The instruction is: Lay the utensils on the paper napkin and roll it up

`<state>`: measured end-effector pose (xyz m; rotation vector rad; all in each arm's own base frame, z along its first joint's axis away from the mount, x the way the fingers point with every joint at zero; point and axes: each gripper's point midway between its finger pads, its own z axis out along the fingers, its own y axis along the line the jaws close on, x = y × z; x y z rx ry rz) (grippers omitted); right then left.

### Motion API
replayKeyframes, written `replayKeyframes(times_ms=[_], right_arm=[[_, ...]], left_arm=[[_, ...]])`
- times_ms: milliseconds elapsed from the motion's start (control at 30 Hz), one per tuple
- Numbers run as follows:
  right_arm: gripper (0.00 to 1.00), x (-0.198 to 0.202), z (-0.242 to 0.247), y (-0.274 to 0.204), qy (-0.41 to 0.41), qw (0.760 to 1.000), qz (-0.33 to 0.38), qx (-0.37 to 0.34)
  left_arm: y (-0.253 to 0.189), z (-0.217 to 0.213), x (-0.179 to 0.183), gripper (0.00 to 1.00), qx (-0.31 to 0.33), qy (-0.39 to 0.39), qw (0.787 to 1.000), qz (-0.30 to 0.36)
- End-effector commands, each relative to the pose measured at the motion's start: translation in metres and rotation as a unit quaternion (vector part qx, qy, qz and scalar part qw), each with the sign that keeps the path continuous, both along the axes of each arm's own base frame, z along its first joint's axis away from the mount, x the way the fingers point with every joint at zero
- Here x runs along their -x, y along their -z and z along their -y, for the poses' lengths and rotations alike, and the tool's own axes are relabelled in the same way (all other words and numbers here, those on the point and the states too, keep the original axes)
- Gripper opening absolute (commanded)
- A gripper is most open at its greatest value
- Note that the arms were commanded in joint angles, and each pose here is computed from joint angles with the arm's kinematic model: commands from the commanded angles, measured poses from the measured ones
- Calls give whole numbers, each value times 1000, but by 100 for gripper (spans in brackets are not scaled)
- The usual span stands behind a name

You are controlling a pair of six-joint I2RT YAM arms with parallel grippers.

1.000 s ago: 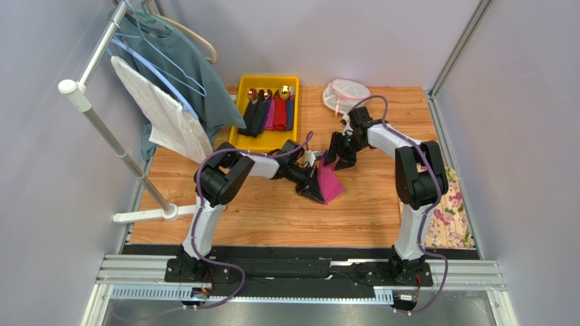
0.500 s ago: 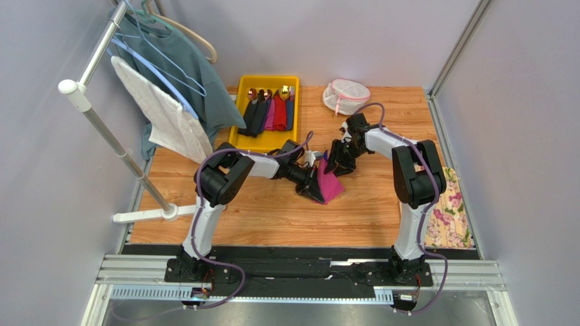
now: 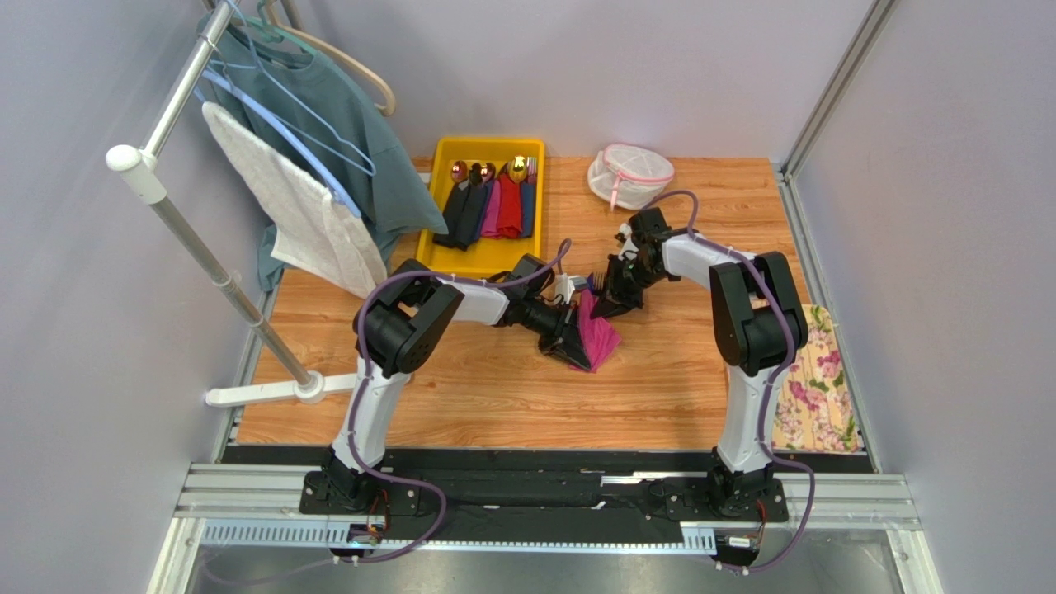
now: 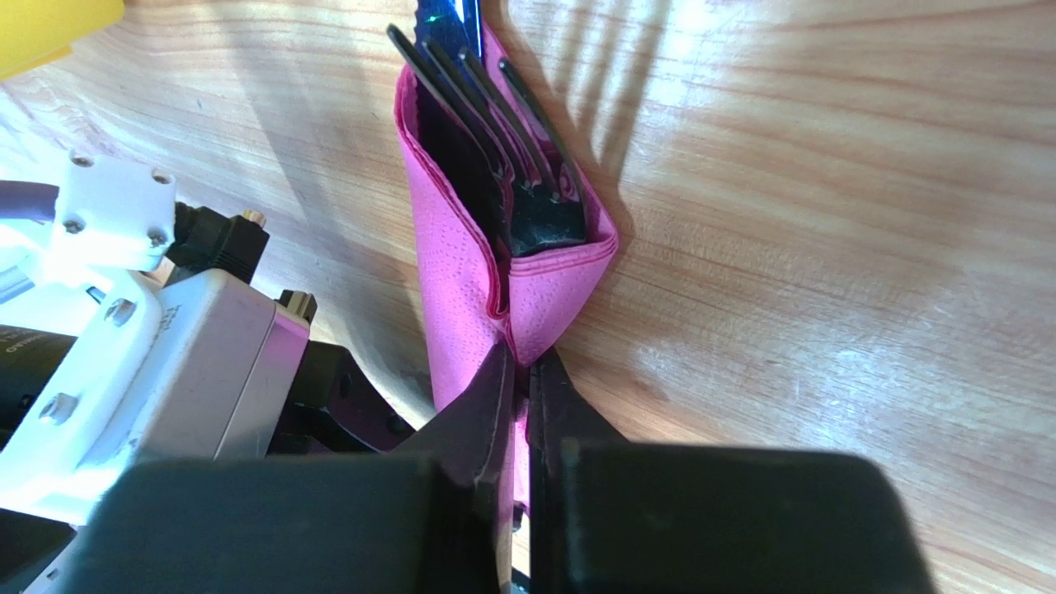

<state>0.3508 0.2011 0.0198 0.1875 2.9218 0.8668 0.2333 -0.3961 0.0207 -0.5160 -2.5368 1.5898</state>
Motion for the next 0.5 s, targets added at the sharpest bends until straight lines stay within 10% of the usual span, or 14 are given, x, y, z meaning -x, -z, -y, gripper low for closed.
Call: replayKeyframes(times_ms=[0, 467], right_arm=[[0, -9, 12, 22, -4, 1000, 15, 20], [0, -28, 5, -32, 1, 990, 65, -126]], left_arm=[[26, -10, -11, 0, -51, -26, 998, 39], [-82, -8, -45, 58, 30, -81, 973, 213]])
